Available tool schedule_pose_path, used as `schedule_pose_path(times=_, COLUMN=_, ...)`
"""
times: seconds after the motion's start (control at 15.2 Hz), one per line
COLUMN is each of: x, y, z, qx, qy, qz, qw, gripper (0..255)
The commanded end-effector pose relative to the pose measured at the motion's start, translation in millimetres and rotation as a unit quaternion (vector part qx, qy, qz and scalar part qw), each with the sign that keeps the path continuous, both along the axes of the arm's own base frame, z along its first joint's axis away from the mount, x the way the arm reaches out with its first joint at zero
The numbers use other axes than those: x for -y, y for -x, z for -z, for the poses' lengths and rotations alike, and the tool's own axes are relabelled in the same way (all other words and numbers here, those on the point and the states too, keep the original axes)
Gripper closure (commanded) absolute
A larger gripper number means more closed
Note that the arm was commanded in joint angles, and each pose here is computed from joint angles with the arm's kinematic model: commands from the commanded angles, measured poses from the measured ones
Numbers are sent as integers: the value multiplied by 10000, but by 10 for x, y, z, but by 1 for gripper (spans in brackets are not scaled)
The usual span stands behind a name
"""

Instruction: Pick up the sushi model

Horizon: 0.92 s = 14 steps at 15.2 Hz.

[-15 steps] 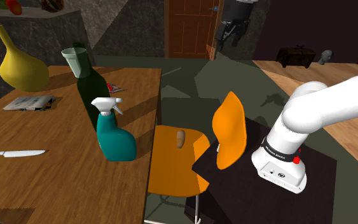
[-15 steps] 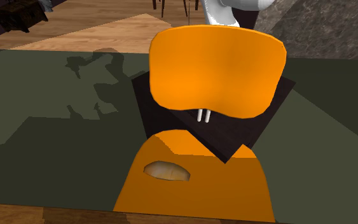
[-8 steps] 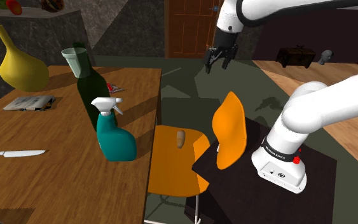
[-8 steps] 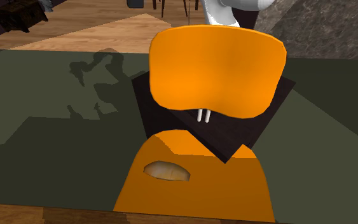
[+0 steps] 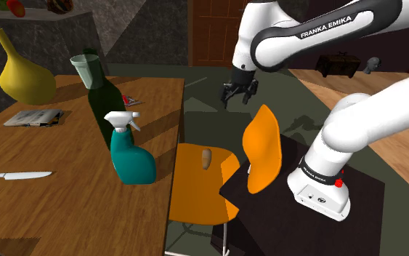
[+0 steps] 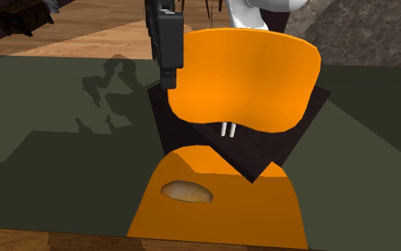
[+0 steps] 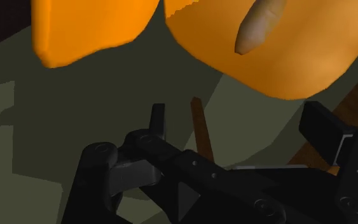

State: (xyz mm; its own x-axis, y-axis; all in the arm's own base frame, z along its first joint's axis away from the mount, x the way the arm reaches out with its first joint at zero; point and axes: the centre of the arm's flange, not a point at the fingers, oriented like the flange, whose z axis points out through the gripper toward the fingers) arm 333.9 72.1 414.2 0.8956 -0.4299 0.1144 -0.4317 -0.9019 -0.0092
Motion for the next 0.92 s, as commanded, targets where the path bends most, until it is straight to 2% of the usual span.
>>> schedule_pose_path(times=0.0, x=-112, y=-37, z=260, qx=-14, qy=-41, qz=195, qw=9998, gripper=0)
schedule_pose_path(times=0.4, x=-405, y=-184, z=975, qx=-83, qy=-150, qz=735, qw=9972, gripper=0)
schedule_pose_path(times=0.86, x=-744, y=-383, z=1804, qx=-163, qy=-276, qz=1361, qw=9902, gripper=0)
